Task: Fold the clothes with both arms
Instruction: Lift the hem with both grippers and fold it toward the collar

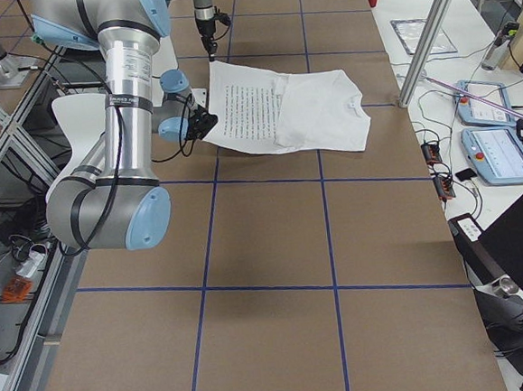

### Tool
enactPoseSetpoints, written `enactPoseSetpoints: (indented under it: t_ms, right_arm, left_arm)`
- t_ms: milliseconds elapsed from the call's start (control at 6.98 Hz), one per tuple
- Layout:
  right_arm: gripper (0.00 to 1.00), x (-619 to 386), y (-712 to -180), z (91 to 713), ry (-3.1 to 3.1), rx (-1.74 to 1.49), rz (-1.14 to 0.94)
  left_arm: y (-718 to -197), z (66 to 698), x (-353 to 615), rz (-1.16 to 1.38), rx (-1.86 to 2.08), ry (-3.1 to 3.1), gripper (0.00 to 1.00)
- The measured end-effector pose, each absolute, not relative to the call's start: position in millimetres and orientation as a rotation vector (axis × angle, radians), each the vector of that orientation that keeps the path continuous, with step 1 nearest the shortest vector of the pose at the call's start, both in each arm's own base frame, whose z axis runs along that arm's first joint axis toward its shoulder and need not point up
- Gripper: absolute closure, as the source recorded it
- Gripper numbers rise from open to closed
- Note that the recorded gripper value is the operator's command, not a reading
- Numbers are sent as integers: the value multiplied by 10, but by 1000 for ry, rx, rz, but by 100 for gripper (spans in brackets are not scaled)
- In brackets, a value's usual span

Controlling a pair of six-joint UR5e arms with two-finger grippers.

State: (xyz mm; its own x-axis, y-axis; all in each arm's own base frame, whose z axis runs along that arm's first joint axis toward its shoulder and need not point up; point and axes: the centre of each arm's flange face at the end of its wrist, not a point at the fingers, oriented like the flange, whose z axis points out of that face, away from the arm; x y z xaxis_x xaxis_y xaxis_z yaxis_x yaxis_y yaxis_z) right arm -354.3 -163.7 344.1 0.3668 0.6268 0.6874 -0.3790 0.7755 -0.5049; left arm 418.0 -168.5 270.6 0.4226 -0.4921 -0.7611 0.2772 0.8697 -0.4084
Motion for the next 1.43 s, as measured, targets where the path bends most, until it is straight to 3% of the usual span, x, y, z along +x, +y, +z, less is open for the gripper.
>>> enactPoseSetpoints:
  t_ms: [573, 1432]
  right_arm:
    - [100, -3486, -2628, 3432, -1037, -143, 740]
    - [100, -3581, -4977, 3104, -863, 18, 778]
  left_arm:
    - [-3131, 2222, 4155, -459, 53, 1134, 100]
    - [-5179, 2746, 4000, -551, 255, 1083, 100]
